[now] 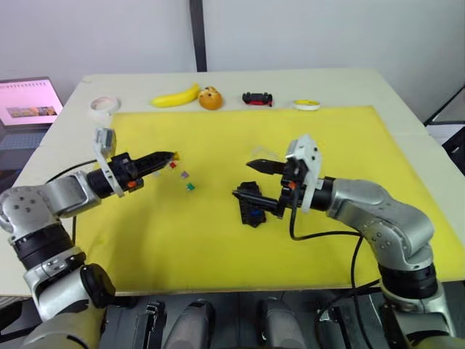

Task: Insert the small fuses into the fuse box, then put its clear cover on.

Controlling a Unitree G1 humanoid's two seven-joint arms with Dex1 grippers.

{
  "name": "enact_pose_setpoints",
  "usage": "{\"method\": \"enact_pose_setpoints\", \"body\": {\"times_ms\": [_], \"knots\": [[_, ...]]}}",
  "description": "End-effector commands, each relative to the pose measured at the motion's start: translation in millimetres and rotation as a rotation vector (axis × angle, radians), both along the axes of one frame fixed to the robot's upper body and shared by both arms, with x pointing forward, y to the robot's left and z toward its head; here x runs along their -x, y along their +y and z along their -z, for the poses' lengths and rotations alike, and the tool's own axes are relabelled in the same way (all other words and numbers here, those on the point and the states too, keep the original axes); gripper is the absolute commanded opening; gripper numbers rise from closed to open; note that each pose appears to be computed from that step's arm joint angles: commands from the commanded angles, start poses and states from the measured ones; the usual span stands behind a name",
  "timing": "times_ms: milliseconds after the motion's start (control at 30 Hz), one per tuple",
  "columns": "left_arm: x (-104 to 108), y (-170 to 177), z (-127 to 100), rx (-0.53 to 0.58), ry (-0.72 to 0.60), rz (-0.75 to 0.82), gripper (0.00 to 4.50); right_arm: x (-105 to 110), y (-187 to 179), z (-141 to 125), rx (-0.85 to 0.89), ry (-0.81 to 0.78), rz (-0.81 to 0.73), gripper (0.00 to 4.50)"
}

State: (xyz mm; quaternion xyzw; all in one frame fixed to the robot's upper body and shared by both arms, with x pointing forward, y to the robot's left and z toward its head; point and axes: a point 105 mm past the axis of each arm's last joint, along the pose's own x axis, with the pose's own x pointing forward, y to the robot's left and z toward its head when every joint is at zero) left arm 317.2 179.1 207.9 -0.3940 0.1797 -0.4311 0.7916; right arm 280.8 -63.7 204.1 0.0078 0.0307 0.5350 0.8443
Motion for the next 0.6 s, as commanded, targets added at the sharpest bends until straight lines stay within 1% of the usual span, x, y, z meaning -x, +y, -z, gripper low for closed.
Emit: {"method": "enact_pose_setpoints", "body": {"times_ms": [33, 233, 400, 600], "knots": [[8, -24, -26, 0.0, -0.121, 0.113, 0.04, 4, 8, -19, -0.13, 0.022, -0.005, 4.5], [8, -51, -36, 0.056, -0.166, 0.192, 0.04, 2, 18, -29, -0.292, 0.145, 0.027, 4.5], [3, -64, -39, 0.107, -0.179, 0.181, 0.04, -3, 24, -35, -0.416, 0.239, 0.076, 4.5], [1, -74, -41, 0.158, -0.161, 0.203, 0.04, -4, 29, -38, -0.48, 0.308, 0.103, 4.5]]}}
